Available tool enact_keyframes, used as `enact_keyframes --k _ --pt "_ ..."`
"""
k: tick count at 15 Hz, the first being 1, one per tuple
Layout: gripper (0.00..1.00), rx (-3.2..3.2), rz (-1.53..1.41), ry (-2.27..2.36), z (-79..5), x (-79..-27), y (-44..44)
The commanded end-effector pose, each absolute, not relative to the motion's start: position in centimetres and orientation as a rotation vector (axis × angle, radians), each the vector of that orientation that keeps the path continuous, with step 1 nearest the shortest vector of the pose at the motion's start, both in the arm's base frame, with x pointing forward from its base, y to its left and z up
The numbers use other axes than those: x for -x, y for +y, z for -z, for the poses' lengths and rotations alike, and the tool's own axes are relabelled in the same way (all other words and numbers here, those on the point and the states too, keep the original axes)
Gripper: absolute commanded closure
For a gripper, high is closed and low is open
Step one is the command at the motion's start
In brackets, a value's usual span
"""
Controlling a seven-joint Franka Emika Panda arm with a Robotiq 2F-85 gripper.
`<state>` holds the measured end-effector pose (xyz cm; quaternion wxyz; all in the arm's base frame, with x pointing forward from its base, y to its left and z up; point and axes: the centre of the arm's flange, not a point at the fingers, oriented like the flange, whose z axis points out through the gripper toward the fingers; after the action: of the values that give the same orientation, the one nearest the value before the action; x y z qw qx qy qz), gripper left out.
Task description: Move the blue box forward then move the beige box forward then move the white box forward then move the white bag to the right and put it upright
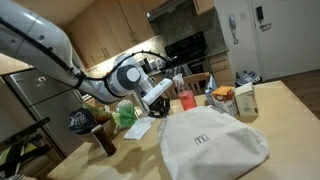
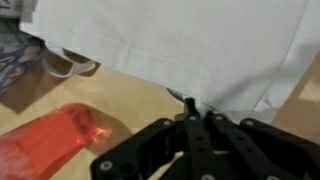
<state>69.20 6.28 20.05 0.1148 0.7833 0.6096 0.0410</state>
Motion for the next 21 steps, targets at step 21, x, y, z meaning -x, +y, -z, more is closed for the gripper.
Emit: enact_keyframes --k 21 --pt "0.98 -2.013 -1.542 1.498 -37.2 -56.4 -2.7"
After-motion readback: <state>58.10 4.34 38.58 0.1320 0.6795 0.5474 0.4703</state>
